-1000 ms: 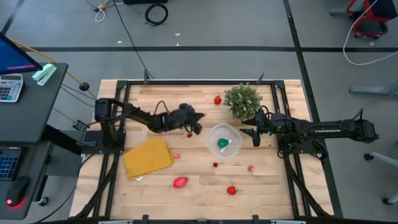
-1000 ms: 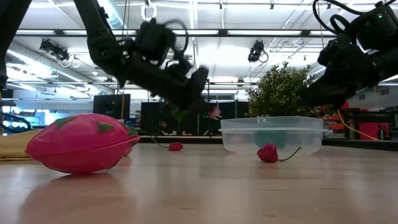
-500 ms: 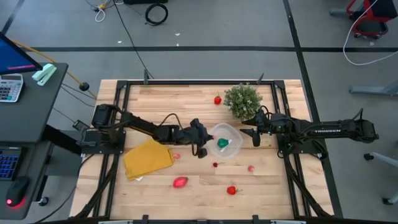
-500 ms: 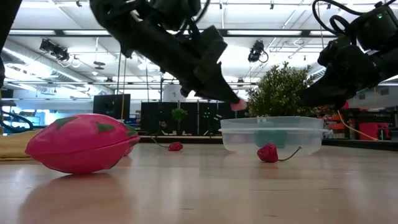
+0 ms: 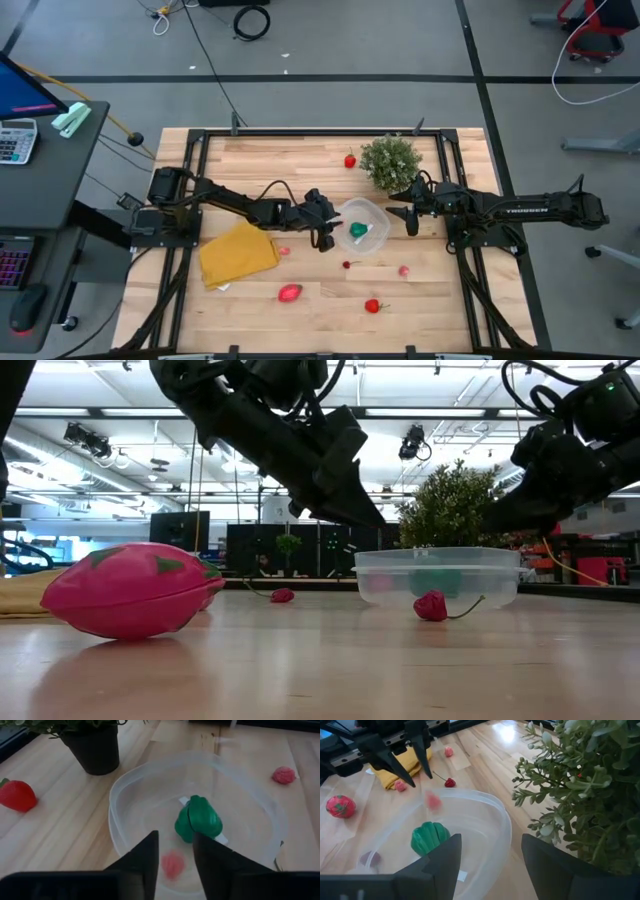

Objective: Pick and placing Produce into tupperware
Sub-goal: Put the peach into the transparent bin

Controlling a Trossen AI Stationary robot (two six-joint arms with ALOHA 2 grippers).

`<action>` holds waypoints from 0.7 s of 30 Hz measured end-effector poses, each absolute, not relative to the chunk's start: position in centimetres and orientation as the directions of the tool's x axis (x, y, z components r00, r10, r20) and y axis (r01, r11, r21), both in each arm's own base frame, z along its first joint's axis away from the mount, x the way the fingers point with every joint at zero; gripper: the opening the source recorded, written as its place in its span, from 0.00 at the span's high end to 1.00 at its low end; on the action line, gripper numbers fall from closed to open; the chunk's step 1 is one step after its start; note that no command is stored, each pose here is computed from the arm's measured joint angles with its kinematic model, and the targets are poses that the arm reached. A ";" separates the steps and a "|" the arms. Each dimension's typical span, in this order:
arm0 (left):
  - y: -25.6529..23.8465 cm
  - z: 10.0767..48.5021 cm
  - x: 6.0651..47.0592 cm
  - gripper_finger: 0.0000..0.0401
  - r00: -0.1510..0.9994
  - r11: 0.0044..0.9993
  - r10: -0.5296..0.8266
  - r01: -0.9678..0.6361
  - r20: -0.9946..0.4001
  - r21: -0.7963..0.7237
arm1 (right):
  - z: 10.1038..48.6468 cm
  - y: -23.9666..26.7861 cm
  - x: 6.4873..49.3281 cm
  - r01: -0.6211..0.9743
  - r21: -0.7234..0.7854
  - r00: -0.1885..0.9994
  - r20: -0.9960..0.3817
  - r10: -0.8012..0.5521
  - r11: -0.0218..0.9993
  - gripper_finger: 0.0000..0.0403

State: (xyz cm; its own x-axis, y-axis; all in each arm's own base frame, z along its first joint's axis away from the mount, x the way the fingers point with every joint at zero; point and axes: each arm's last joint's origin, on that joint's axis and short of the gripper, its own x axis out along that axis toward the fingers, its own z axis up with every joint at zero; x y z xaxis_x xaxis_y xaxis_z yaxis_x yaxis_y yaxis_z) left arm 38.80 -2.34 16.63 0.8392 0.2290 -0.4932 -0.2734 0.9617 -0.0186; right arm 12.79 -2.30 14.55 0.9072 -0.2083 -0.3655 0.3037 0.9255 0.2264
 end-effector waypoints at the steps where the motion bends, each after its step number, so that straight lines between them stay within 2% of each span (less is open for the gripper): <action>1: -2.3 16.6 38.8 0.65 0.840 0.962 0.229 -0.274 -0.492 -0.019 | 14.6 -2.3 12.8 0.310 0.212 0.905 -0.365 -0.219 0.927 0.46; 6: -2.4 16.9 38.9 0.59 0.853 0.962 0.227 -0.272 -0.470 -0.028 | 14.4 -2.3 12.7 0.311 0.192 0.898 -0.380 -0.222 0.931 0.46; 10: -2.2 17.3 39.2 0.58 0.875 0.961 0.230 -0.275 -0.427 -0.045 | 14.4 -2.2 12.8 0.322 0.325 0.905 -0.380 -0.189 0.889 0.46; 14: -1.7 17.3 39.2 0.60 0.871 0.961 0.241 -0.277 -0.429 -0.021 | 14.7 -1.4 12.9 0.211 0.459 0.934 -0.355 -0.040 0.863 0.49; 21: -1.4 17.1 39.1 0.64 0.861 0.966 0.248 -0.254 -0.444 0.047 | 15.8 1.7 13.3 -0.086 0.528 0.942 -0.233 0.241 0.845 0.57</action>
State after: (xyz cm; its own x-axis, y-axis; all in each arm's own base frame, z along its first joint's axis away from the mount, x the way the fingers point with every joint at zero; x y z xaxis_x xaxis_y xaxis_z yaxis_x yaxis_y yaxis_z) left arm 39.11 -1.40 17.13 0.8609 0.2477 -0.4444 -0.2537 0.9661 0.0470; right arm 13.25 1.72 15.81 0.9419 0.2414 -0.2334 -0.0858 0.8451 0.5276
